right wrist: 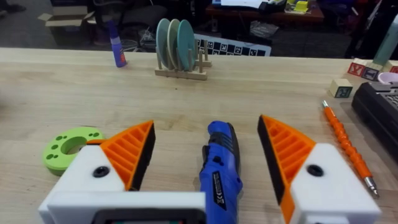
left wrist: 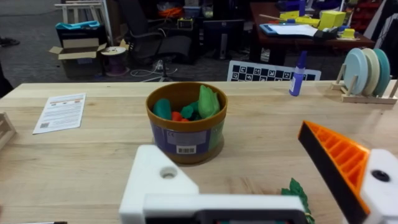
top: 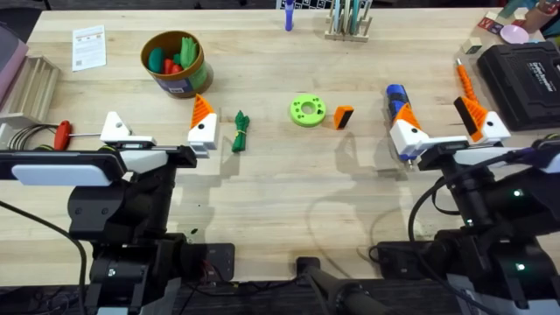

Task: Pick up the gripper from the table and insert it into the empty holder that is missing its gripper. Then pick up a screw, insert it into the mounting hole, and use the screwdriver to tighten it. Finally, clean up the table by picking up the vegetable and placing it into the bucket.

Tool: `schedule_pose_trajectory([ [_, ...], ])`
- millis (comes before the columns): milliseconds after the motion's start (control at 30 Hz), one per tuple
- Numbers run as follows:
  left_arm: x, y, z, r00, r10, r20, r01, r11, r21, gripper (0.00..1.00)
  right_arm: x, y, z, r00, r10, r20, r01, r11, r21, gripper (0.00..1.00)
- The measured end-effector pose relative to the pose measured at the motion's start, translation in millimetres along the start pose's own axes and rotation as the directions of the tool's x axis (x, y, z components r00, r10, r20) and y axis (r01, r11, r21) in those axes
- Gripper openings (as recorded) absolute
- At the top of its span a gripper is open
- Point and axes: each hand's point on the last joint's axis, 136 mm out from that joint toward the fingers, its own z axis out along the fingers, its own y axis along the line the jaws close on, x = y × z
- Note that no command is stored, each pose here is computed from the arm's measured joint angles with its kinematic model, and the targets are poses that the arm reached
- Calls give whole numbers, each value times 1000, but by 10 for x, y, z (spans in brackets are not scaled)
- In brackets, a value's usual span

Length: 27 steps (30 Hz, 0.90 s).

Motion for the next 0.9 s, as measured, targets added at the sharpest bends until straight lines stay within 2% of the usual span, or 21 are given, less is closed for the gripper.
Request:
schedule_pose_trajectory([
  [367, -1, -3, 0, 1000, 0, 1, 0, 1000, 2, 985, -17, 4, 0, 1000, 0, 7, 0, 1000, -2, 992],
  [600, -36, -10, -12, 1000, 0, -3, 0, 1000, 6, 985, -390, 16, -46, 991, -5, 130, 6, 1000, -8, 992],
  [667, -136, -12, -42, 1000, 0, -3, 0, 1000, 6, 985, -534, 19, -99, 990, -6, 140, 7, 1000, -9, 992],
  [800, -603, -6, -179, 1000, 0, 23, 0, 1000, -2, 985, -965, 25, -281, 987, -7, 158, 8, 1000, -9, 993],
  [900, -914, 11, -269, 1000, 0, -1, 0, 1000, -16, 985, -1300, 29, -407, 988, -7, 154, 8, 1000, -9, 993],
])
